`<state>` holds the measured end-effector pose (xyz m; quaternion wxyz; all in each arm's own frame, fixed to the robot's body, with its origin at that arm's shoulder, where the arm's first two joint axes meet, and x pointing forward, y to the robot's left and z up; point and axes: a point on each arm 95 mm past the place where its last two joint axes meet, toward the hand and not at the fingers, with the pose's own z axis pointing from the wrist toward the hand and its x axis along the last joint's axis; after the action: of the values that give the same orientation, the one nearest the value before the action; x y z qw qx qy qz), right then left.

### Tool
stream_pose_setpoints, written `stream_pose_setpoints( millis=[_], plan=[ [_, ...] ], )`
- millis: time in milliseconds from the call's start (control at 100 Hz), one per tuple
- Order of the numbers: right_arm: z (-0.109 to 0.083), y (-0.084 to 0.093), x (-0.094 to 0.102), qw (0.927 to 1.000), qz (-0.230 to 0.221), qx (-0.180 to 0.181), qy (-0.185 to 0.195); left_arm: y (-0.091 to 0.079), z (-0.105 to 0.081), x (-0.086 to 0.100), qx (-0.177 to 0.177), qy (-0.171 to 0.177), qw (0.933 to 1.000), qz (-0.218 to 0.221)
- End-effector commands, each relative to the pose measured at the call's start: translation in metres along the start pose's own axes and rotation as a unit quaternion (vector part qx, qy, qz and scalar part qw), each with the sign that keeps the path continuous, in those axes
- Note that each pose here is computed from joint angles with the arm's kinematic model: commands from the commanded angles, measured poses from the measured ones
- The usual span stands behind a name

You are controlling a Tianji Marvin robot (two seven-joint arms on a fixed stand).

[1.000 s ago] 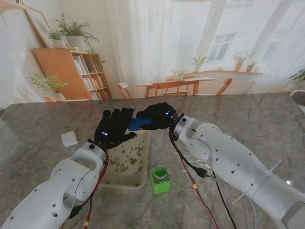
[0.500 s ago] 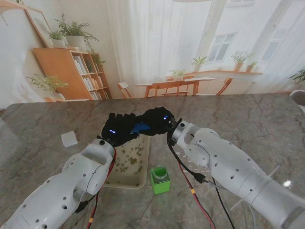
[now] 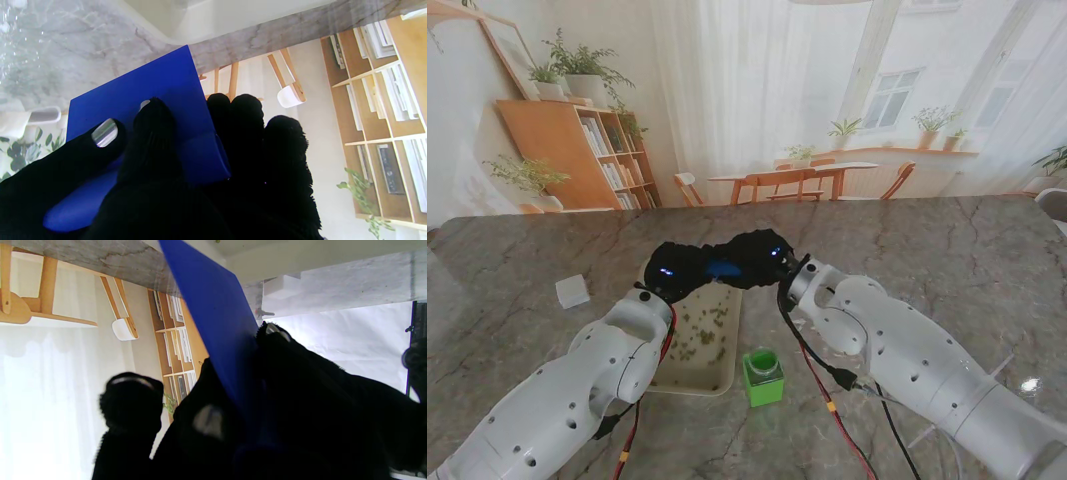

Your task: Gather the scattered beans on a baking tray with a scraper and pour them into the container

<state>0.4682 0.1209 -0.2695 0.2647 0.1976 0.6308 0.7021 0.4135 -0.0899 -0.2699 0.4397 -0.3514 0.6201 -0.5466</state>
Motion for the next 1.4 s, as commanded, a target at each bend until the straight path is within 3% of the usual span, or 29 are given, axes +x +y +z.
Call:
stream_pose_setpoints(
  millis=[0,240,810,1120,1390],
  plan=[
    [0.003,0.005,0.017,0.9996,-0.004,0.003,0.028,-0.002,-0.002,0.002,-0.008,0.01,0.9998,0.013],
    [-0.006,0.008,0.012,0.9992,-0.011,0.029,0.024,0.0,-0.005,-0.004,-0.022,0.014,0.9993,0.026],
    [-0.014,0.006,0.002,0.9993,-0.005,0.037,0.006,0.003,-0.014,-0.013,-0.038,0.013,0.9985,0.037],
    [-0.01,0.005,0.008,0.9993,0.006,0.034,0.01,0.006,-0.012,-0.01,-0.033,0.014,0.9993,-0.006],
    [-0.006,0.002,0.012,0.9997,0.024,0.006,0.007,0.008,-0.01,-0.009,-0.014,0.007,0.9994,-0.03]
  ],
)
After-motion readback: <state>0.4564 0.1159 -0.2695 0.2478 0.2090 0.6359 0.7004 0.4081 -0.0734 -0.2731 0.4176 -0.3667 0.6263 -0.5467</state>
